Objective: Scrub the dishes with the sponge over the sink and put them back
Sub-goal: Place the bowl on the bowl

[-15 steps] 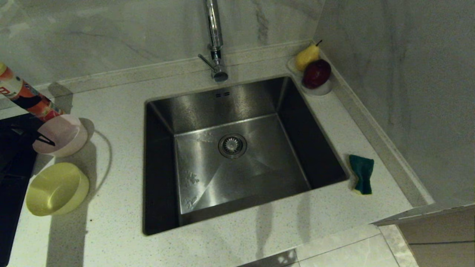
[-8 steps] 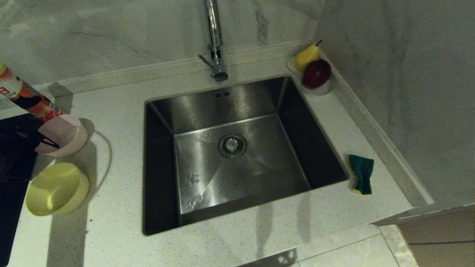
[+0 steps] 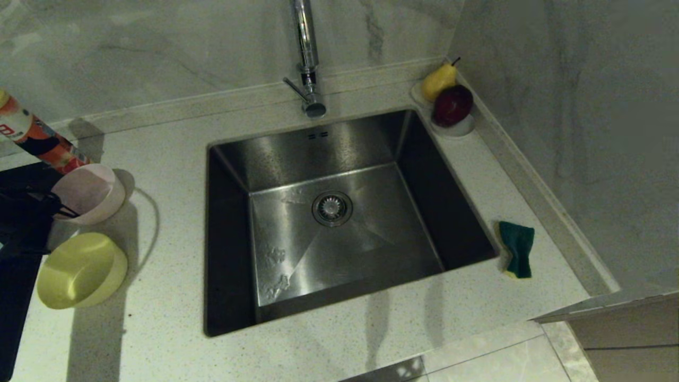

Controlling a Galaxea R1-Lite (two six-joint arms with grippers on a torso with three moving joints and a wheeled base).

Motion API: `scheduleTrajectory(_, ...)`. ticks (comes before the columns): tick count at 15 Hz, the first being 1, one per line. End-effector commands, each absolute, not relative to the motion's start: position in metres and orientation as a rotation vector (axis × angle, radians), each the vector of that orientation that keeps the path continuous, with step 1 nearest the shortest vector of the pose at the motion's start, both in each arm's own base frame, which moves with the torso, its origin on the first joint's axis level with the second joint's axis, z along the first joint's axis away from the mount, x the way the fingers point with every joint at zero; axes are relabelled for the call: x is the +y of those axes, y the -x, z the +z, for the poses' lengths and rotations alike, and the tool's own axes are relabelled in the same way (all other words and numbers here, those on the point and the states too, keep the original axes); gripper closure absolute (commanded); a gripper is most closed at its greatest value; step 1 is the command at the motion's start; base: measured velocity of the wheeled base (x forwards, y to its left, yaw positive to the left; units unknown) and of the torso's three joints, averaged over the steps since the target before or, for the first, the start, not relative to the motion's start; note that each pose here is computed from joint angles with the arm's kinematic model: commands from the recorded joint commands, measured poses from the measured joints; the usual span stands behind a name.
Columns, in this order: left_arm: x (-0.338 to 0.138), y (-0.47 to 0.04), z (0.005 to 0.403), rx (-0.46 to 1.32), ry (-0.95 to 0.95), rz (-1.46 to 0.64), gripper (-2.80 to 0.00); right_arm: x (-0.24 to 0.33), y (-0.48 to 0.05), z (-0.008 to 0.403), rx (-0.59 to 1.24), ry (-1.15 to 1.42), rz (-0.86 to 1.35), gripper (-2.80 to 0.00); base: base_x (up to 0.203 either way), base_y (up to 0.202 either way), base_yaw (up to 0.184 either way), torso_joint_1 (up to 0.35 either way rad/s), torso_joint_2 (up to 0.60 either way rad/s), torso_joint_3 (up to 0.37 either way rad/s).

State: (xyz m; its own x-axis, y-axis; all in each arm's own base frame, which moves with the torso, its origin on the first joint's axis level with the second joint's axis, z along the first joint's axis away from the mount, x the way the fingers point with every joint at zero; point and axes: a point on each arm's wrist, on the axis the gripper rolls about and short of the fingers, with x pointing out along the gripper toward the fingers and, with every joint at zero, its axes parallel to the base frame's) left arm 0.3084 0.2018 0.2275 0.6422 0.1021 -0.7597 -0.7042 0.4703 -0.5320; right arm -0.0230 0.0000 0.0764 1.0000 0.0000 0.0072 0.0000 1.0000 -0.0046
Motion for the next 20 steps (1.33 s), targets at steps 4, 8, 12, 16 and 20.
scheduleTrajectory(4, 0.203, -0.309, 0.235, 0.687, 0.954, 0.545, 0.0, 0.0, 0.023, 0.076, -0.006, 0.005, 0.0, 0.0, 0.0, 0.0, 0.0, 0.0, 0.0, 0.0)
scheduleTrajectory(8, 0.209, -0.307, 0.243, 0.646, 0.967, 0.562, 0.0, 0.0, 0.023, 0.076, -0.006, 0.005, 0.0, 0.0, 0.0, 0.0, 0.0, 0.0, 0.0, 0.0)
scheduleTrajectory(12, 0.219, -0.298, 0.265, 0.56, 0.953, 0.576, 0.0, 0.0, 0.023, 0.076, -0.006, 0.005, 0.0, 0.0, 0.0, 0.0, 0.0, 0.0, 0.0, 0.0)
scheduleTrajectory(16, 0.21, -0.276, 0.297, 0.471, 0.915, 0.57, 0.0, 0.0, 0.023, 0.076, -0.006, 0.005, 0.0, 0.0, 0.0, 0.0, 0.0, 0.0, 0.0, 0.0)
scheduleTrajectory(20, 0.189, -0.251, 0.316, 0.495, 0.932, 0.534, 0.0, 0.0, 0.023, 0.076, -0.006, 0.005, 0.0, 0.0, 0.0, 0.0, 0.0, 0.0, 0.0, 0.0)
